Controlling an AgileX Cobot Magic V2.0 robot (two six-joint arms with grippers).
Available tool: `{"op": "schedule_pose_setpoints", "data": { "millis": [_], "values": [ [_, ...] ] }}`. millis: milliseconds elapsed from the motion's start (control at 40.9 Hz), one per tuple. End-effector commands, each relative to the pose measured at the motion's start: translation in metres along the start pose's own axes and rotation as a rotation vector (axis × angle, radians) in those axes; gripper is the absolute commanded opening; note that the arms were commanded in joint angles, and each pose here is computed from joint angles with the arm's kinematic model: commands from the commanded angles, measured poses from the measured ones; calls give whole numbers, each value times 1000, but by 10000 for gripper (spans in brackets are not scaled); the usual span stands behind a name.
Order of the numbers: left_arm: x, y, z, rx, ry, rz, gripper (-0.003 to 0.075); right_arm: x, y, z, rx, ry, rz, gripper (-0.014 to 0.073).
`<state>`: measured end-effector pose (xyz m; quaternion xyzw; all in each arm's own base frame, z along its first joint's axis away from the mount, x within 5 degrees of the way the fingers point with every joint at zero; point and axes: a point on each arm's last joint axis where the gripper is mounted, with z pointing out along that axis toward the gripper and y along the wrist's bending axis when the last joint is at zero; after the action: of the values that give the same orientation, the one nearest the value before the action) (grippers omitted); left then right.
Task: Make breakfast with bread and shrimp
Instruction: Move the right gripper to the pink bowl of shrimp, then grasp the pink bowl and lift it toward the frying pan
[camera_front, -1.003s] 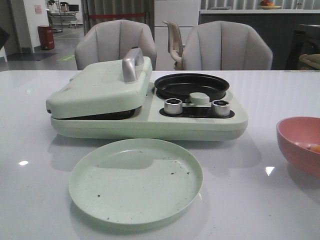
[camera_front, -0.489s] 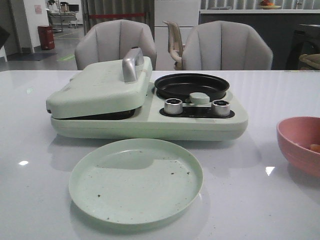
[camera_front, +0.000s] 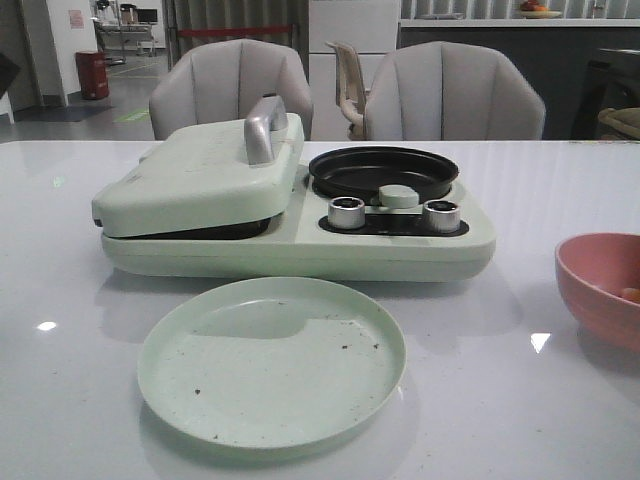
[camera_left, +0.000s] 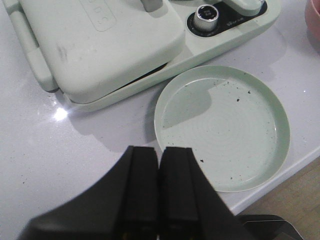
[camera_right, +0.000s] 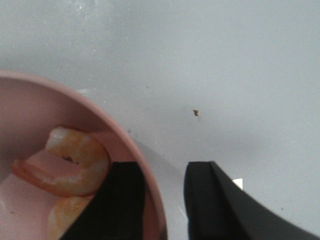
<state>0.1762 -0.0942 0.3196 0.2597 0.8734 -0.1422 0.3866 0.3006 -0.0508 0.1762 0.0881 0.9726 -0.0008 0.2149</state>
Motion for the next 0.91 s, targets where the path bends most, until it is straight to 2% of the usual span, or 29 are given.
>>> {"op": "schedule_pose_setpoints", "data": {
  "millis": [0,171,294,538,685,881],
  "values": [
    [-14,-1,-10,-10,-116,-11,101,-16,-2,-16,4,-115,6,200],
    [-14,-1,-10,-10,-116,-11,101,-17,-2,-16,4,-120,6,104],
    [-14,-1,-10,-10,-116,-11,101,-24,-1,-21,4,-141,5,85],
    [-14,-1,-10,-10,-116,-11,101,-72,7,-67,-18,-201,-19,85],
    [-14,-1,-10,-10,-116,-11,101,-108,27,-111,-48,-315,-85,85],
    [-14,-1,-10,-10,-116,-11,101,-141,69,-172,-114,-505,-212,85]
  ]
}}
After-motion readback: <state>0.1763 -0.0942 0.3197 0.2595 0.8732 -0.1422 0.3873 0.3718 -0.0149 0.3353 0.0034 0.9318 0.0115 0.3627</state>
